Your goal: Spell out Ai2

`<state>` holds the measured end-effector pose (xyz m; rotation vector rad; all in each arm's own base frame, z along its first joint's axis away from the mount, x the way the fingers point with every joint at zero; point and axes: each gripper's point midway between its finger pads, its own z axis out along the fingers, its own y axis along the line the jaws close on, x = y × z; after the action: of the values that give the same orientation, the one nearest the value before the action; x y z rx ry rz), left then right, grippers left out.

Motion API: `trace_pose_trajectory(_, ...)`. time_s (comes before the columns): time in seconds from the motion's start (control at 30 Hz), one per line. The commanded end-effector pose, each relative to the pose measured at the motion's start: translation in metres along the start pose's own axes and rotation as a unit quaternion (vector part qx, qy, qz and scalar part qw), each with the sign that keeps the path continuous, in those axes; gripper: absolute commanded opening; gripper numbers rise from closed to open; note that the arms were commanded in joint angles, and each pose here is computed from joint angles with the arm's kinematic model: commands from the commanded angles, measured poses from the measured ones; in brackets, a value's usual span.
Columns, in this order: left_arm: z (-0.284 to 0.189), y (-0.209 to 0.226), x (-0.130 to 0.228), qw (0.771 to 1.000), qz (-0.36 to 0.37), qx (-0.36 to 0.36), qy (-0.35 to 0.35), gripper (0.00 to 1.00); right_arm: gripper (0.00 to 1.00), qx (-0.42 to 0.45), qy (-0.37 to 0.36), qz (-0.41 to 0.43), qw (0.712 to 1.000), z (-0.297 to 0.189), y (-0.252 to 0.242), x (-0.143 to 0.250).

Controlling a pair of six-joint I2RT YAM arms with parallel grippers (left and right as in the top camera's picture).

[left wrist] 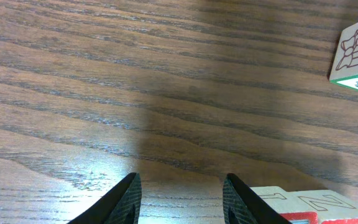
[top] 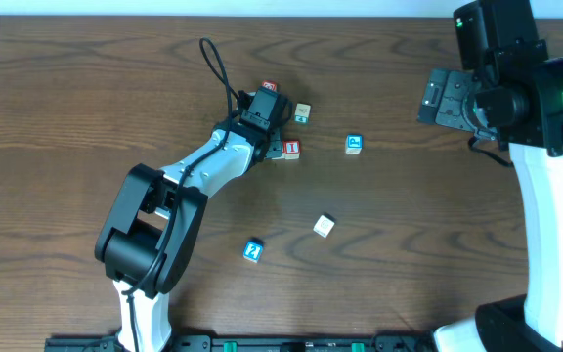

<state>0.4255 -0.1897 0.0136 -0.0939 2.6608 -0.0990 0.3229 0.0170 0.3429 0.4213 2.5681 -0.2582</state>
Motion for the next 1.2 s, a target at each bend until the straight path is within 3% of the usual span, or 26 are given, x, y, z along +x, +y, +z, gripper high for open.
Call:
trace_pose_trajectory(0.0,0.007,0.002,0.003,1.0,-0.004,-0.003,0.004,0.44,0.99,0.006,-0.001,-0.001,1.0,0.0,-0.005,0.0)
trace_pose_trajectory(0.9,0.006,-0.003,-0.007,1.0,-0.009,0.008,-0.015,0.45,0.99,0.006,-0.001,-0.001,1.0,0.0,-0.005,0.0)
trace_pose_trajectory(1.17,-0.022,0.021,-0.051,0.998,-0.02,-0.01,-0.052,0.45,0.99,0.006,-0.001,-0.003,1.0,0.0,-0.005,0.0)
